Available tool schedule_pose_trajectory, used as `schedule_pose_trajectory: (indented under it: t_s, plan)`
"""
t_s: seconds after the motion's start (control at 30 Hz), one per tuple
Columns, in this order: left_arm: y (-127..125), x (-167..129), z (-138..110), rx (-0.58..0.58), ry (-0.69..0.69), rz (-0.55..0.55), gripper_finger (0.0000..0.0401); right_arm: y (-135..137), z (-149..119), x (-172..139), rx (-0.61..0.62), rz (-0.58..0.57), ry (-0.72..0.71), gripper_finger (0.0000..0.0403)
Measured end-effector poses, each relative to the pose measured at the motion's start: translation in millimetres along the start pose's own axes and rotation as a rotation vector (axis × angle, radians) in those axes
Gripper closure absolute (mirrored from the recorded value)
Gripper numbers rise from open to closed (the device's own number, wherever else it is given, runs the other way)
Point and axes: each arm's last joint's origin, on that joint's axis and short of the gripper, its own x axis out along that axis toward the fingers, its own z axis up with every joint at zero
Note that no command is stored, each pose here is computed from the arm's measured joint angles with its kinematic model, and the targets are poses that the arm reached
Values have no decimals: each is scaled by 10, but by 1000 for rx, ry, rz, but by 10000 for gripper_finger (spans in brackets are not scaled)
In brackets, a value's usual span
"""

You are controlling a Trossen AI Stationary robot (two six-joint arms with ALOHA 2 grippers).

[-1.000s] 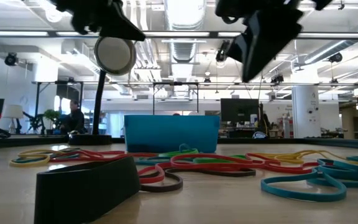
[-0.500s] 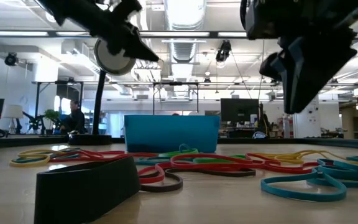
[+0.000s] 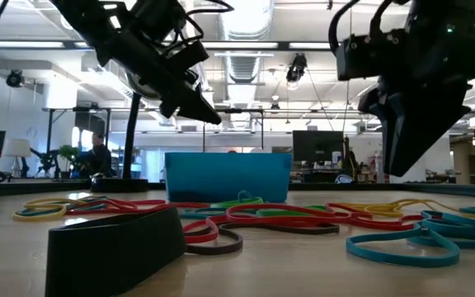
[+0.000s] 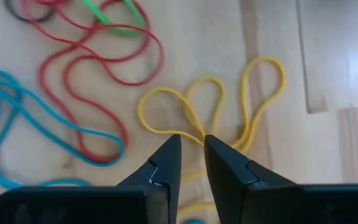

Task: Pick and place rubber bands into bin
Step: Put the yellow rubber band into the blue bin

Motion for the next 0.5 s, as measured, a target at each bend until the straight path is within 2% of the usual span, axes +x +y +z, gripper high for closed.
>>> schedule_pose_trajectory:
  t_s: [0.27, 0.5]
  plan:
    - [28, -25, 60, -5, -18, 7, 303, -86, -114, 97, 49, -44, 50, 289]
    - [4, -169, 161, -1, -66, -2, 290, -104, -165, 149, 61, -46, 56, 264]
